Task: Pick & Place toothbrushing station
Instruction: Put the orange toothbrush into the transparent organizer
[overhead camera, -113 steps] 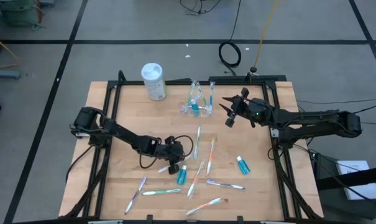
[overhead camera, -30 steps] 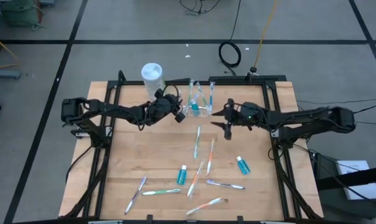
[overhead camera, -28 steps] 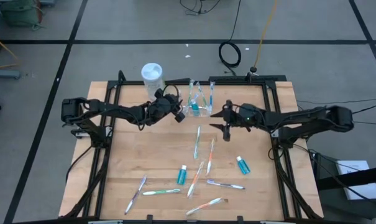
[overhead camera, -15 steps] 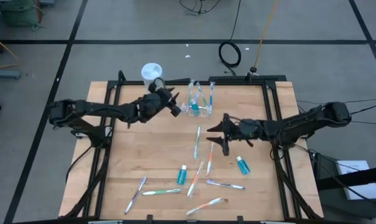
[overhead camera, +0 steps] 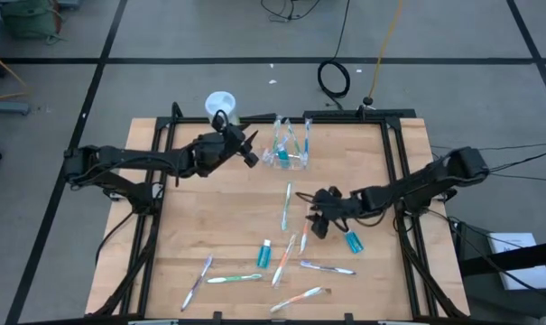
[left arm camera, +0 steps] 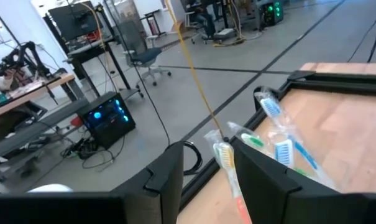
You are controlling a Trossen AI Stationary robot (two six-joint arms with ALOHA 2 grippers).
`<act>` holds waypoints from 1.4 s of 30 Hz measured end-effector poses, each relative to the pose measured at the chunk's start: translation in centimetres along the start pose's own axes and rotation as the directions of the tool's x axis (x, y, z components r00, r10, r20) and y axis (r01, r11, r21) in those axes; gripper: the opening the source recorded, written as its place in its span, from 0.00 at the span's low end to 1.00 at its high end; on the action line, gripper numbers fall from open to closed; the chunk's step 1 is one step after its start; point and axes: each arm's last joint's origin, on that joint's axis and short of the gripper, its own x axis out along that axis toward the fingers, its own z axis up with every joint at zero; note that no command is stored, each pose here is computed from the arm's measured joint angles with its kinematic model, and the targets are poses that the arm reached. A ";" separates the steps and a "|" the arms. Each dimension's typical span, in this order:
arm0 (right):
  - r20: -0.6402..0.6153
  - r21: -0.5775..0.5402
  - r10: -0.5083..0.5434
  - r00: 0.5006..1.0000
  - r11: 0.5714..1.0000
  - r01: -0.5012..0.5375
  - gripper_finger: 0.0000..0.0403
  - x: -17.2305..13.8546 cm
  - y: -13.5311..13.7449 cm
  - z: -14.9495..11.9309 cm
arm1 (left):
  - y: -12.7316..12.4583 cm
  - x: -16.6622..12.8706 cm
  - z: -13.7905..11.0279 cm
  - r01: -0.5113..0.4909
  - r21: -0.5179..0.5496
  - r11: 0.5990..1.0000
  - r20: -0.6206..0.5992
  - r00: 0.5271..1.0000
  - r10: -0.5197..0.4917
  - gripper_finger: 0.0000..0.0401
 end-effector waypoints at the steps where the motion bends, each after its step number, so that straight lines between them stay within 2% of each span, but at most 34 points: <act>1: -0.028 0.026 0.000 1.000 1.000 0.001 0.40 0.3 -0.2 -0.4 | 0.1 0.1 0.0 -0.003 0.001 1.000 -0.002 1.000 0.003 0.37; 4: -0.067 0.096 -0.027 0.997 0.995 0.033 0.40 1.1 -0.6 -1.1 | 0.4 0.2 -0.1 -0.016 -0.003 1.000 -0.002 1.000 0.016 0.37; 8: -0.065 0.117 -0.041 0.997 0.992 0.048 0.40 1.9 -0.8 -1.2 | 0.8 0.5 -0.2 -0.011 -0.010 1.000 -0.004 1.000 0.011 0.37; 16: -0.021 0.084 -0.084 0.996 0.993 0.085 0.40 4.2 -1.7 -1.3 | 0.7 0.5 -0.2 0.014 -0.017 1.000 -0.002 1.000 -0.014 0.37; 27: 0.094 0.026 0.016 0.995 0.999 -0.019 0.40 4.9 -1.1 -0.2 | 0.5 0.4 -0.3 0.021 -0.032 0.999 -0.015 1.000 -0.022 0.37; 32: 0.067 0.048 -0.005 0.998 0.999 0.002 0.37 4.9 -1.3 -0.5 | 0.5 0.4 -0.5 0.025 -0.027 0.999 -0.037 0.999 -0.026 0.37; 38: 0.135 0.039 0.042 0.990 0.998 -0.047 0.36 4.9 -0.9 0.1 | 0.5 0.4 -0.5 0.025 -0.042 0.999 -0.038 0.999 -0.026 0.37; 42: 0.121 0.033 0.032 0.992 0.999 -0.036 0.36 5.9 -1.1 -0.5 | 0.5 0.4 -0.5 0.024 -0.045 0.999 -0.038 0.999 -0.026 0.37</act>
